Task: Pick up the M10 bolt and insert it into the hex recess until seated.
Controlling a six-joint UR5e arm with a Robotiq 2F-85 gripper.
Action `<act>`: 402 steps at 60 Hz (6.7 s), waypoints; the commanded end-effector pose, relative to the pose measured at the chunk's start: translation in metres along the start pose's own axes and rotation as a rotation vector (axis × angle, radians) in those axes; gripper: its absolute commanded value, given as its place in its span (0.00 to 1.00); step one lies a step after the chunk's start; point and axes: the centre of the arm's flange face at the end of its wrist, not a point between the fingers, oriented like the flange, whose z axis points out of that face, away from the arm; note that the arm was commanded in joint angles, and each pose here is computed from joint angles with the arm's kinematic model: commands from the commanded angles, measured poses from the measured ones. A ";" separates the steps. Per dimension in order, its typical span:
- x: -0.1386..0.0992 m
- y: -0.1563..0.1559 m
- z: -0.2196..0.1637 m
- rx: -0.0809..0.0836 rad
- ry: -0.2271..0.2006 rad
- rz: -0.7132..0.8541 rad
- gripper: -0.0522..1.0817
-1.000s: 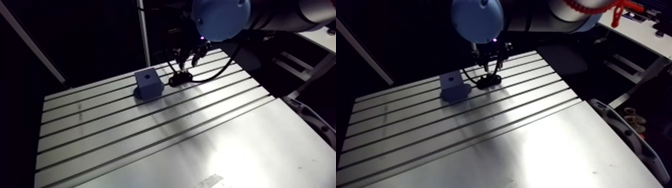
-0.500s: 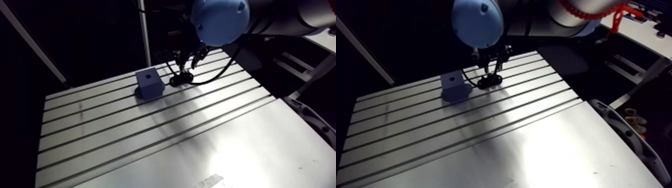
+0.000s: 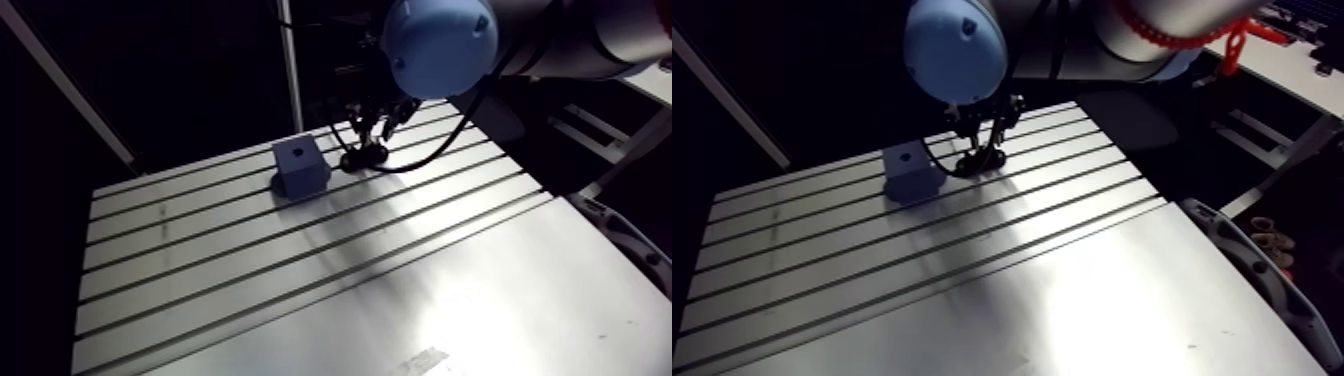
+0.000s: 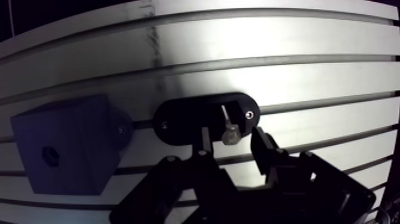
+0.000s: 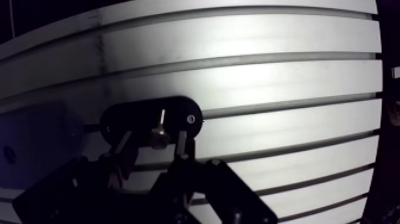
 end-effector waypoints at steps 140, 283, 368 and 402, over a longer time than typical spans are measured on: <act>-0.001 0.000 0.004 0.000 -0.002 -0.008 0.61; 0.006 0.000 -0.008 0.000 0.023 -0.014 0.73; 0.048 -0.107 -0.148 0.003 -0.236 -0.044 0.76; 0.067 -0.149 -0.121 -0.034 -0.253 -0.095 0.76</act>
